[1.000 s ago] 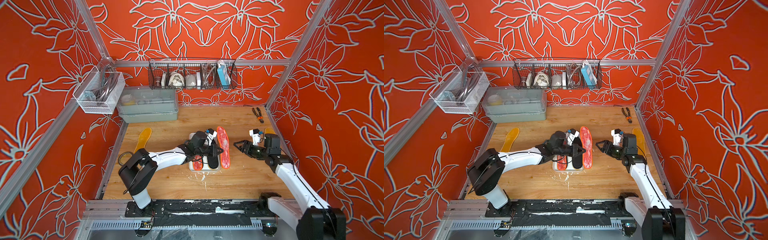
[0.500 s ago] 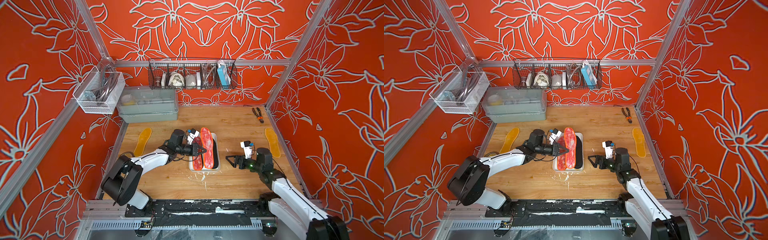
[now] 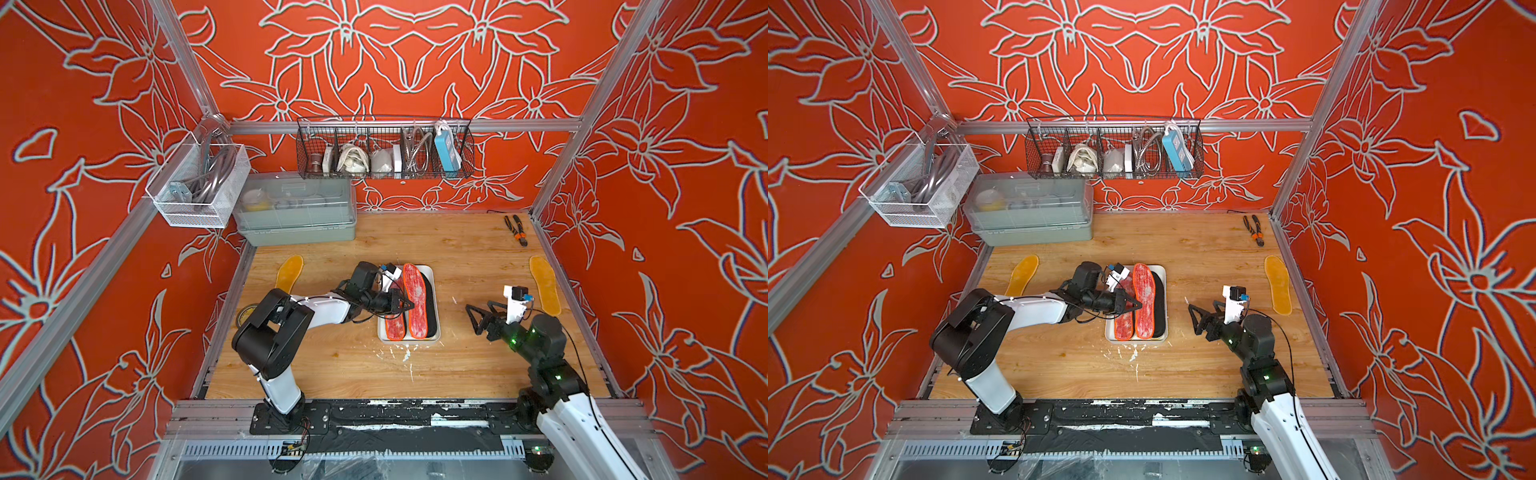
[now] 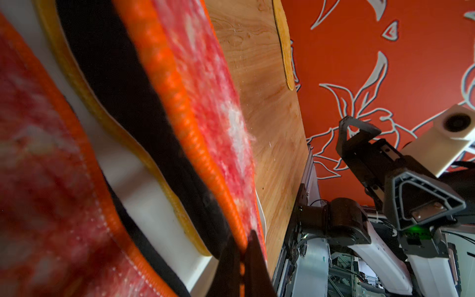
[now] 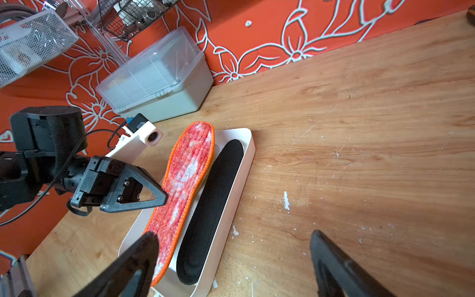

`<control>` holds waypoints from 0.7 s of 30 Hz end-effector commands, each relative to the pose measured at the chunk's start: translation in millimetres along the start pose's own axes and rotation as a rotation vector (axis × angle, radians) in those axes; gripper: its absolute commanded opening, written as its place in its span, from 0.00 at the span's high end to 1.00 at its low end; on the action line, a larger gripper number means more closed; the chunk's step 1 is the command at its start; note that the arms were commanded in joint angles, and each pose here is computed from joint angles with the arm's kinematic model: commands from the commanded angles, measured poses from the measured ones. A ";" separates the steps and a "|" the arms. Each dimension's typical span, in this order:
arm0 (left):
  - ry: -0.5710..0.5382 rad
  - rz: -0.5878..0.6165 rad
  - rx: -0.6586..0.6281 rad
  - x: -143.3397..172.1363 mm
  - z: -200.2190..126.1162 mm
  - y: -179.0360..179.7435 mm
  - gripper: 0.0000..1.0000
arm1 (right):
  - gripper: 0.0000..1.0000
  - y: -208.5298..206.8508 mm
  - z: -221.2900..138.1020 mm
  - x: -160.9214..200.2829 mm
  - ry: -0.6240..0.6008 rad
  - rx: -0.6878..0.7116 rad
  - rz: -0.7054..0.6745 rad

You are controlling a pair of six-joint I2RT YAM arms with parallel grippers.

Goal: Put the insoles into the storage box
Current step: Place the insole in the storage box.

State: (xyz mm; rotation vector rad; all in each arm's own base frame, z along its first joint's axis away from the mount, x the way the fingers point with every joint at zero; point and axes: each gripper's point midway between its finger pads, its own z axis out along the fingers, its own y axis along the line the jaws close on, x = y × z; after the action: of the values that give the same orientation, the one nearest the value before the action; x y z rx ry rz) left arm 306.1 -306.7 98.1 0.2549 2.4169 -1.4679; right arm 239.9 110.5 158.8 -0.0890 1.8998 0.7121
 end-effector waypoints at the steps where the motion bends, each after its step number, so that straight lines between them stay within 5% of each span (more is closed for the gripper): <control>1: -0.029 0.027 0.001 -12.2 7.8 -3.3 1.00 | 0.06 -11.3 1.7 10.8 0.026 0.049 0.004; 21: 0.018 -0.022 -0.042 -6.9 41.3 15.2 1.00 | 0.06 -13.8 6.2 13.7 0.050 0.058 0.013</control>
State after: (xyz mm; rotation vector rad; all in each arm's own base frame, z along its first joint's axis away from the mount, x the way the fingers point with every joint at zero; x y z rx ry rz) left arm 317.8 -328.5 63.9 0.2199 2.4991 -1.4187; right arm 243.7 107.5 143.1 -0.0611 1.9625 0.6864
